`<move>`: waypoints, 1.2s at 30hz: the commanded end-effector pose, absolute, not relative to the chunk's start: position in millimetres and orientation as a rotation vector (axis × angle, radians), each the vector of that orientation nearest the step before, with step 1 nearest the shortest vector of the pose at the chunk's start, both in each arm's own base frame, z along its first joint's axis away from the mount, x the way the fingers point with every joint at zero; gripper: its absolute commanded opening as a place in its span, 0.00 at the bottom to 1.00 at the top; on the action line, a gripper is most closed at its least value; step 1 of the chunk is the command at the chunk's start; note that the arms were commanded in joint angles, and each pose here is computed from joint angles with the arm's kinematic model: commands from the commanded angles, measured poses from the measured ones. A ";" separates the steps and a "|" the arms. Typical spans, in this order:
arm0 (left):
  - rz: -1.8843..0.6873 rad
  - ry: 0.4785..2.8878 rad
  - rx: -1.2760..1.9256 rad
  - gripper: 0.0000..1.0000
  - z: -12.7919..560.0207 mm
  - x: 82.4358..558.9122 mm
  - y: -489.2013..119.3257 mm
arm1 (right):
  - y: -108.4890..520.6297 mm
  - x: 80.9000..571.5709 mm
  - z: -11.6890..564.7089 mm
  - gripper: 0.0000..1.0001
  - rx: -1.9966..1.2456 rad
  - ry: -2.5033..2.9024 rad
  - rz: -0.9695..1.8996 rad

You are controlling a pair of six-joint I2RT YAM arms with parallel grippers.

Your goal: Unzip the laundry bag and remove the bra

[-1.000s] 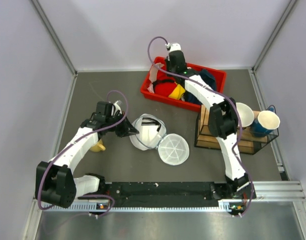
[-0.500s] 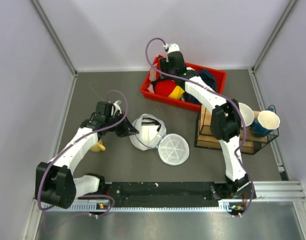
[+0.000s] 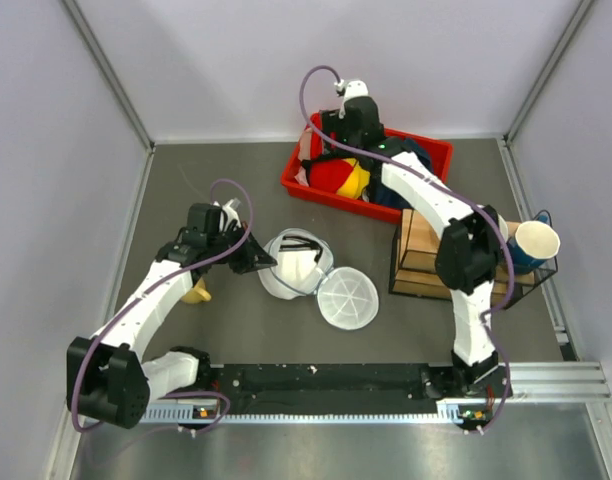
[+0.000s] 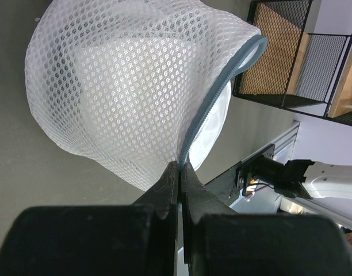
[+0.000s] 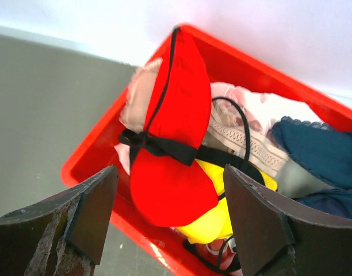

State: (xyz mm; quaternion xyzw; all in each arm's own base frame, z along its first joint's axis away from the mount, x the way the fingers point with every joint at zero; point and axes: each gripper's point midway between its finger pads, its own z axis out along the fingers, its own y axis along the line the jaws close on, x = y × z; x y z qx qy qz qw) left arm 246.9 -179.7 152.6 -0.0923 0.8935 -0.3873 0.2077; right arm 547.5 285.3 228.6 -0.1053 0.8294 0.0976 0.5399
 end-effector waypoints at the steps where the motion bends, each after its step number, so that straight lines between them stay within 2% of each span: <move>1: -1.079 2.442 -0.202 0.00 161.1 245.6 -180.1 | 288.9 510.4 339.8 0.75 -0.224 1.779 0.354; 6: -1.064 2.437 -0.188 0.00 162.6 246.2 -178.7 | 289.0 462.7 367.4 0.76 -0.268 1.751 0.422; 9: -1.052 2.436 -0.177 0.00 162.2 246.3 -177.5 | 293.7 430.9 345.7 0.76 -0.317 1.798 0.437; 10: -1.048 2.443 -0.175 0.00 159.9 245.7 -177.2 | 289.2 415.0 357.6 0.76 -0.312 1.776 0.459; 11: -1.043 2.448 -0.176 0.00 158.2 245.3 -176.6 | 293.4 401.1 330.8 0.76 -0.339 1.827 0.458; 13: -1.031 2.453 -0.177 0.00 155.5 245.0 -175.3 | 289.9 375.9 331.3 0.75 -0.335 1.827 0.495; 14: -1.026 2.460 -0.182 0.00 152.9 244.3 -174.7 | 293.7 360.3 304.1 0.76 -0.366 1.878 0.498; 16: -1.005 2.460 -0.190 0.00 150.6 245.8 -172.6 | 294.1 339.1 294.1 0.75 -0.357 1.901 0.536; 20: -0.932 2.466 -0.211 0.00 144.6 251.1 -164.9 | 305.5 300.0 229.4 0.75 -0.411 2.032 0.552; 24: -0.905 2.476 -0.211 0.00 141.6 254.5 -162.5 | 310.0 293.1 185.7 0.75 -0.426 2.132 0.518; 34: -0.888 2.480 -0.223 0.00 140.1 257.8 -160.6 | 331.1 297.6 127.0 0.76 -0.481 2.244 0.461; 36: -0.891 2.480 -0.225 0.00 140.4 258.5 -160.8 | 331.5 301.9 121.4 0.70 -0.463 2.243 0.444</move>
